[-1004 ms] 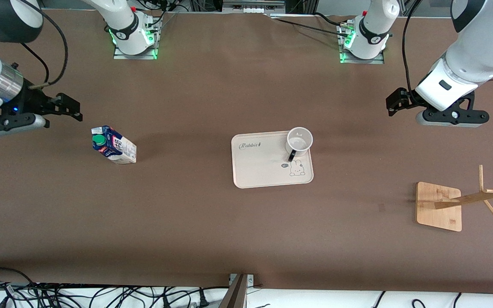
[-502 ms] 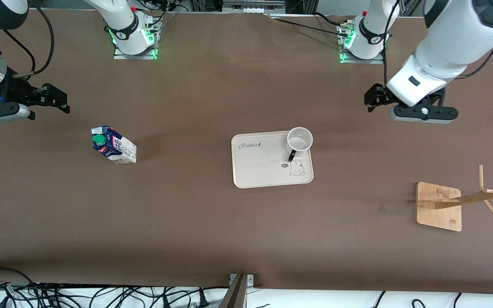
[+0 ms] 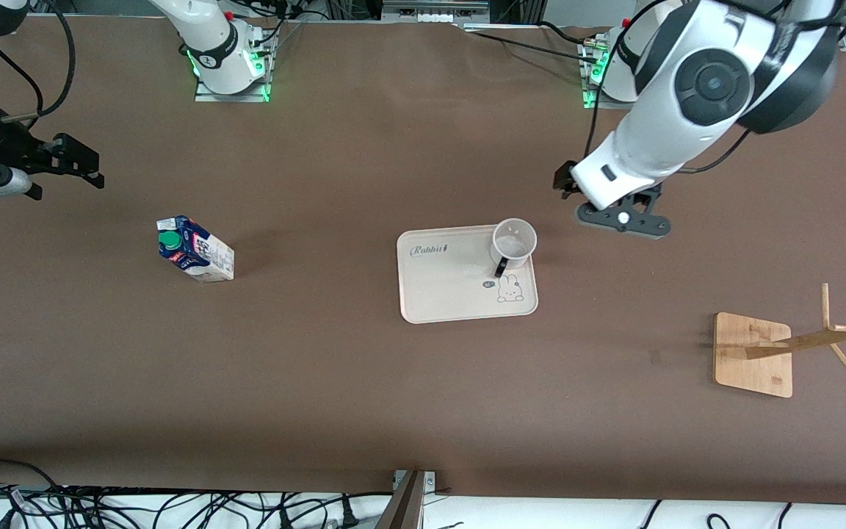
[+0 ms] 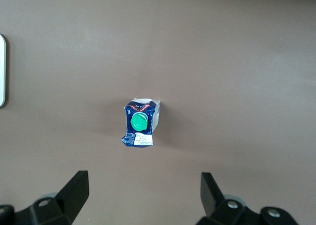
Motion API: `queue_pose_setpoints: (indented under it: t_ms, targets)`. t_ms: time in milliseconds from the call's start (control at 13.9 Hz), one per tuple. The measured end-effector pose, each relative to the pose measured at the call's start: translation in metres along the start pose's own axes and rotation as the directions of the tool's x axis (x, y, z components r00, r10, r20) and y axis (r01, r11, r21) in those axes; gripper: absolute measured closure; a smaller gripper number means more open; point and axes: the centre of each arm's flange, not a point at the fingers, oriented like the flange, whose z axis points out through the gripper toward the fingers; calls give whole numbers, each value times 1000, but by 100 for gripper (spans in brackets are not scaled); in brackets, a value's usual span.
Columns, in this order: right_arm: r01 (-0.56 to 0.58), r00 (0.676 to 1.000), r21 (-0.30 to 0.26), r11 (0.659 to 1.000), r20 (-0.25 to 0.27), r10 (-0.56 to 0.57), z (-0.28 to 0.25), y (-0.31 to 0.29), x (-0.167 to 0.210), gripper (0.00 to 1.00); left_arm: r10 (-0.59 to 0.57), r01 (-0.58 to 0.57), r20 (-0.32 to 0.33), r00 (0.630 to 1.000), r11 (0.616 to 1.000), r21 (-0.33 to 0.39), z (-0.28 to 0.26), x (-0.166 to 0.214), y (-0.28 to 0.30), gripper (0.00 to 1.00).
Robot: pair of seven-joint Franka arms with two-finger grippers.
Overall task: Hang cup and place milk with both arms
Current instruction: 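Move the left gripper over the white mug on the tray, then grip the white mug's rim with the left gripper and lift it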
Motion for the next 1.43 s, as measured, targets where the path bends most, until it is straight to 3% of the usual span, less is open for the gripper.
queue_pose_setpoints:
  t_ms: [359,646,789,1076,1435]
  targets:
    - [1,1000,-12,1000,2,-1,-14,2,0,0,104,-104,43,994,995,-7,78,13,77,0]
    - [0,1000,-25,1000,1,0,-17,4,0,0,125,-125,79,989,992,-5,121,20,94,0]
    - [1,1000,-27,1000,-3,-1,-20,3,0,0,132,-137,85,988,990,44,134,20,101,0]
    - [1,1000,-25,1000,5,-1,-18,3,1,0,132,-140,60,989,974,180,179,5,149,0]
    - [10,999,-15,1000,53,-9,-16,-3,-3,0,142,-143,14,990,976,162,240,-4,151,0]
